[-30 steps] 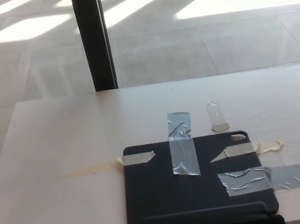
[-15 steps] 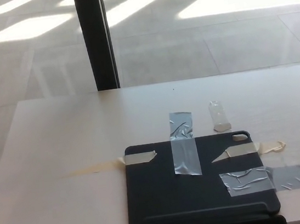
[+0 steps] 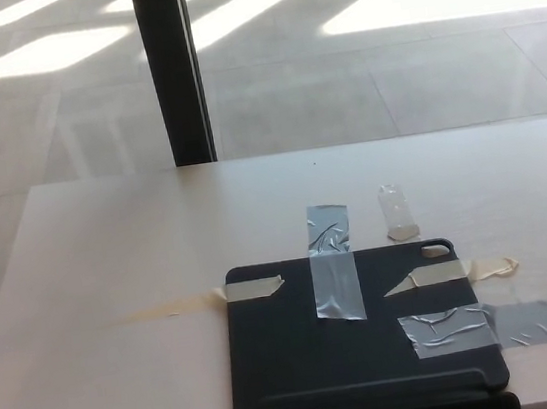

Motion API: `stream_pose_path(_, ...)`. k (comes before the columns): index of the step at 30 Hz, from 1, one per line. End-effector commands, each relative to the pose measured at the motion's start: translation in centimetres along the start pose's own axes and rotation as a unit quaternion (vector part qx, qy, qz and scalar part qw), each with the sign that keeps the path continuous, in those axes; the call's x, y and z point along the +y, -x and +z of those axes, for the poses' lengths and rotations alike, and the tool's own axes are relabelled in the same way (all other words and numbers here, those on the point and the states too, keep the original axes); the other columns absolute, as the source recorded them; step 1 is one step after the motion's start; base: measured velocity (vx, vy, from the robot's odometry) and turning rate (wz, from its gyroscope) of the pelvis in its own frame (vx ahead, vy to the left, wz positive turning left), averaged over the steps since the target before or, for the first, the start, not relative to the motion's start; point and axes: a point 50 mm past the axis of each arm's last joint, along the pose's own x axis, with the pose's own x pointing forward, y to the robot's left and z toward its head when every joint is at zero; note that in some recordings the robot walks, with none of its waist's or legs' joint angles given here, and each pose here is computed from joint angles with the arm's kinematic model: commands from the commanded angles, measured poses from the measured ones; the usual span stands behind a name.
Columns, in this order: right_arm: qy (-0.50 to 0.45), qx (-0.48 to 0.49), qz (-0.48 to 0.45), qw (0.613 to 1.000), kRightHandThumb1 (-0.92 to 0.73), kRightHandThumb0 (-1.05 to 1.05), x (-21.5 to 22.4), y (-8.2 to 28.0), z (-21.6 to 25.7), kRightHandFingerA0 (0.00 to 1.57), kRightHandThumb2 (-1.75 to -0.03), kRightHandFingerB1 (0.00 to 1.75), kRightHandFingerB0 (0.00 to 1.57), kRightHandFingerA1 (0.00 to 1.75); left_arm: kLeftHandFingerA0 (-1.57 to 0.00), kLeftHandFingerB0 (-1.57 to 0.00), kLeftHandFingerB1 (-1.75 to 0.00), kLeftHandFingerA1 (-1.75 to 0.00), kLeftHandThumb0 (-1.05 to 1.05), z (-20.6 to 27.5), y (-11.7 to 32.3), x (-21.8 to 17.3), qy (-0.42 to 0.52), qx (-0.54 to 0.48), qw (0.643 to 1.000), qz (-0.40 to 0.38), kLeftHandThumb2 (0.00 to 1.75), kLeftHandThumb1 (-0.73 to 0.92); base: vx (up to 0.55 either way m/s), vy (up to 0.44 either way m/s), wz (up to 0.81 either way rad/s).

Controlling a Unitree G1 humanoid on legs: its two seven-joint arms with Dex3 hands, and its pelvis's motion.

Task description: The robot uses its right hand to open a folded tablet cover kept in the middle of the desk

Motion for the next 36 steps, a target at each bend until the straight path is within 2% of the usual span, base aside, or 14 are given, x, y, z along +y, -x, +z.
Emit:
stream_pose_path(1, 0.01, -0.019, 0.01, 1.0, -0.82, -0.94, 0.1, 0.0, 0.8, 0.71, -0.65, 0.58, 0.39, 0.73, -0.78, -0.64, -0.74, -0.87, -0.54, 0.5, 0.0, 0.5, -0.002, -0.001, 1.0, -0.002, 0.56, 0.46, 0.0, 0.0, 0.0)
stream_pose_path(5, 0.002, -0.019, 0.011, 1.0, -0.79, -0.94, 0.3, 0.0, 0.9, 0.72, -0.64, 0.59, 0.41, 0.74, -0.8, -0.57, -0.73, -0.87, -0.61, 0.5, 0.0, 0.5, 0.003, 0.002, 1.0, 0.0, 0.79, 0.31, 0.0, 0.0, 0.0)
stream_pose_path(8, 0.009, -0.016, 0.019, 1.0, -0.79, -0.95, 0.4, -0.1, 0.8, 0.73, -0.64, 0.6, 0.42, 0.76, -0.78, -0.62, -0.73, -0.87, -0.52, 0.6, 0.0, 0.3, 0.002, 0.001, 1.0, -0.001, 0.56, 0.46, 0.0, 0.0, 0.0)
stream_pose_path(9, 0.008, -0.014, 0.02, 1.0, -0.6, -0.9, 0.4, -0.1, 0.8, 0.81, -1.12, 0.62, 0.37, 0.82, -0.77, -0.63, -0.74, -0.86, -0.52, 0.6, 0.0, 0.3, 0.004, 0.0, 1.0, -0.002, 0.57, 0.46, 0.0, 0.0, 0.0)
stream_pose_path(10, 0.009, -0.013, 0.018, 1.0, -0.6, -0.9, 0.4, -0.1, 0.8, 0.81, -1.12, 0.62, 0.37, 0.82, -0.77, -0.63, -0.74, -0.86, -0.52, 0.6, 0.0, 0.3, 0.005, 0.0, 1.0, -0.001, 0.57, 0.46, 0.0, 0.0, 0.0)
stream_pose_path(11, 0.014, -0.016, 0.017, 1.0, -0.79, -0.94, 0.5, 0.0, 0.9, 0.75, -0.64, 0.6, 0.43, 0.75, -0.79, -0.62, -0.73, -0.86, -0.52, 0.6, 0.0, 0.2, 0.002, 0.001, 1.0, -0.001, 0.56, 0.46, 0.0, 0.0, 0.0)
stream_pose_path(21, 0.031, -0.016, 0.022, 0.999, -0.81, -0.92, 0.4, 0.1, 0.9, 0.73, -0.65, 0.57, 0.4, 0.74, -0.77, -0.6, -0.75, -0.86, -0.61, 0.5, 0.0, 0.1, -0.001, 0.001, 1.0, -0.004, 0.81, 0.32, 0.0, 0.0, 0.0)
stream_pose_path(23, 0.026, -0.014, 0.021, 0.999, -0.8, -0.92, 0.5, 0.1, 0.9, 0.73, -0.65, 0.57, 0.41, 0.74, -0.73, -0.62, -0.73, -0.85, -0.53, 0.6, 0.0, 0.0, 0.001, 0.0, 1.0, -0.006, 0.58, 0.46, 0.0, 0.0, 0.0)
stream_pose_path(26, 0.024, -0.013, 0.021, 0.999, -0.8, -0.93, 0.4, 0.1, 0.8, 0.72, -0.64, 0.57, 0.43, 0.72, -0.73, -0.59, -0.75, -0.85, -0.58, 0.8, -0.1, -0.3, -0.004, -0.003, 1.0, -0.011, 0.82, 0.32, 0.0, 0.0, 0.0)
stream_pose_path(28, 0.022, -0.014, 0.023, 0.999, -0.79, -0.94, 0.3, 0.2, 0.7, 0.7, -0.64, 0.58, 0.42, 0.72, -0.71, -0.6, -0.72, -0.84, -0.51, 0.8, -0.1, -0.4, -0.004, -0.003, 1.0, -0.014, 0.57, 0.47, 0.0, 0.0, 0.0)
stream_pose_path(30, 0.02, -0.012, 0.02, 1.0, -0.8, -0.93, 0.2, 0.1, 0.8, 0.75, -0.65, 0.59, 0.44, 0.73, -0.74, -0.6, -0.75, -0.85, -0.59, 0.8, -0.1, -0.6, -0.009, -0.003, 1.0, -0.006, 0.8, 0.31, 0.0, 0.0, 0.0)
stream_pose_path(31, 0.012, -0.01, 0.015, 1.0, -0.6, -0.89, 0.4, 0.0, 0.7, 0.83, -1.11, 0.63, 0.41, 0.81, -0.73, -0.59, -0.75, -0.85, -0.59, 0.9, -0.1, -0.7, -0.004, -0.002, 1.0, -0.008, 0.8, 0.31, 0.0, 0.0, 0.0)
stream_pose_path(32, 0.013, -0.011, 0.017, 1.0, -0.78, -0.94, 0.4, 0.0, 0.7, 0.85, -0.65, 0.61, 0.46, 0.75, -0.72, -0.6, -0.75, -0.85, -0.59, 0.9, -0.1, -0.7, -0.002, -0.002, 1.0, -0.007, 0.8, 0.31, 0.0, 0.0, 0.0)
stream_pose_path(36, 0.011, -0.013, 0.027, 0.999, -0.8, -0.93, 0.8, 0.1, 0.7, 0.79, -0.65, 0.6, 0.43, 0.73, -0.72, -0.62, -0.72, -0.85, -0.52, 1.0, -0.1, -0.9, -0.004, -0.003, 1.0, -0.01, 0.57, 0.46, 0.0, 0.0, 0.0)
